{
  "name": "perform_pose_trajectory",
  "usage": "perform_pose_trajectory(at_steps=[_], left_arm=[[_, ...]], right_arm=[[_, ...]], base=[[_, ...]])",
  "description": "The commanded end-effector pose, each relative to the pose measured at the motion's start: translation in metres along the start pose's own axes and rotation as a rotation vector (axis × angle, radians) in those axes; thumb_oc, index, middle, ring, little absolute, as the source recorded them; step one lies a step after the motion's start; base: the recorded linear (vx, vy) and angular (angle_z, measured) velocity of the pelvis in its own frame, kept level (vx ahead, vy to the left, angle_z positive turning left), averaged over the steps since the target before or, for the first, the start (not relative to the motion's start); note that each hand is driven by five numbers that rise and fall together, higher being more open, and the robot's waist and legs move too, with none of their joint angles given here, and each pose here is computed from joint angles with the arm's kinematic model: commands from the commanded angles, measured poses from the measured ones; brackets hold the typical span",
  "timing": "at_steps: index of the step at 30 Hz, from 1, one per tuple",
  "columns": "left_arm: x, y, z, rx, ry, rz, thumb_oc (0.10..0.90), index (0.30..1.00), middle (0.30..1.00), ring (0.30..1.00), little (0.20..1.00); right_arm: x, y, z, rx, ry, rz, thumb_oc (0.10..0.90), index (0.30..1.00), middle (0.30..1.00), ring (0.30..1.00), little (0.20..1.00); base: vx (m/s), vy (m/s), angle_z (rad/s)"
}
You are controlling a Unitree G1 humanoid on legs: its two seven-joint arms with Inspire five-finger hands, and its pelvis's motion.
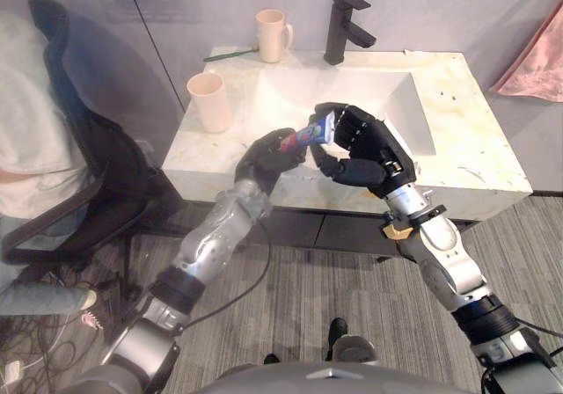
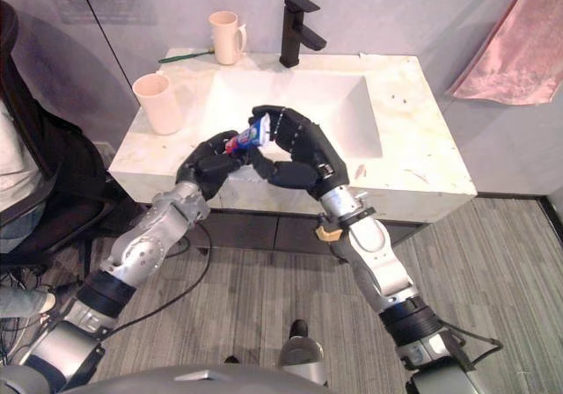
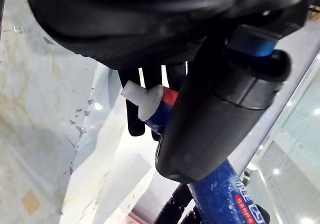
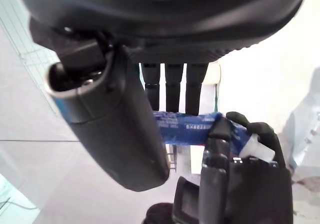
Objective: Organize the bathroom.
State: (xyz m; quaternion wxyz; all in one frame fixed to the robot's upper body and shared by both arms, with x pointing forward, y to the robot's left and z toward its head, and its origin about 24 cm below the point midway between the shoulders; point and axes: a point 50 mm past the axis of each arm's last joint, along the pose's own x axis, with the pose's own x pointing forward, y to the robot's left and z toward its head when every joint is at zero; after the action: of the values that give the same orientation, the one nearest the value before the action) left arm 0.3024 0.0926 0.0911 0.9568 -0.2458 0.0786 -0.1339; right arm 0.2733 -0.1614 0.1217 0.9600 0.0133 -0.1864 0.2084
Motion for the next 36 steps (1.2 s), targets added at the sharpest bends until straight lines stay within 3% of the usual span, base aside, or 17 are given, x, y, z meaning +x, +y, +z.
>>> perform_pose_trajectory(at_steps=[1, 17, 18, 19, 22, 23, 24, 36], left_arm=[[0.009, -0.015, 0.029, -0.048, -0.148, -0.058, 0.4, 0.3, 0.3, 0.3, 0.3], [0.008, -0.002, 0.036, -0.037, -0.202, 0.046, 0.4, 0.3, 0.3, 0.3, 0.3], [0.008, -0.001, 0.036, -0.037, -0.206, 0.055, 0.438, 0.356, 0.356, 0.356, 0.356], [0.007, 0.001, 0.038, -0.034, -0.221, 0.084, 0.538, 0.507, 0.507, 0.507, 0.507], [0.005, 0.008, 0.042, -0.027, -0.247, 0.135, 0.587, 0.58, 0.58, 0.58, 0.58], [0.004, 0.009, 0.043, -0.022, -0.253, 0.148, 0.624, 0.636, 0.636, 0.636, 0.636], [0.002, 0.011, 0.044, -0.022, -0.257, 0.16, 0.8, 0.9, 0.9, 0.9, 0.9], [-0.007, 0.017, 0.061, 0.052, -0.343, 0.239, 0.8, 0.9, 0.9, 0.9, 0.9]], right_arm=[[0.017, 0.008, 0.043, -0.011, -0.286, 0.063, 0.4, 0.3, 0.3, 0.3, 0.3], [0.016, 0.0, 0.054, -0.107, -0.327, 0.052, 0.4, 0.3, 0.3, 0.3, 0.3], [0.017, -0.001, 0.056, -0.115, -0.333, 0.051, 0.4, 0.3, 0.3, 0.3, 0.3], [0.022, -0.002, 0.063, -0.143, -0.355, 0.051, 0.4, 0.3, 0.3, 0.3, 0.3], [0.031, -0.007, 0.079, -0.186, -0.4, 0.045, 0.4, 0.3, 0.3, 0.3, 0.3], [0.033, -0.008, 0.083, -0.195, -0.412, 0.04, 0.4, 0.3, 0.3, 0.3, 0.3], [0.037, -0.01, 0.09, -0.223, -0.432, 0.03, 0.4, 0.3, 0.3, 0.3, 0.3], [0.067, -0.018, 0.147, -0.396, -0.604, -0.034, 0.4, 0.3, 0.3, 0.3, 0.3]], base=[[0.0, 0.0, 0.0], [0.0, 0.0, 0.0], [0.0, 0.0, 0.0], [0.0, 0.0, 0.0], [0.0, 0.0, 0.0], [0.0, 0.029, 0.04], [0.0, 0.025, 0.04], [0.0, 0.029, 0.07]])
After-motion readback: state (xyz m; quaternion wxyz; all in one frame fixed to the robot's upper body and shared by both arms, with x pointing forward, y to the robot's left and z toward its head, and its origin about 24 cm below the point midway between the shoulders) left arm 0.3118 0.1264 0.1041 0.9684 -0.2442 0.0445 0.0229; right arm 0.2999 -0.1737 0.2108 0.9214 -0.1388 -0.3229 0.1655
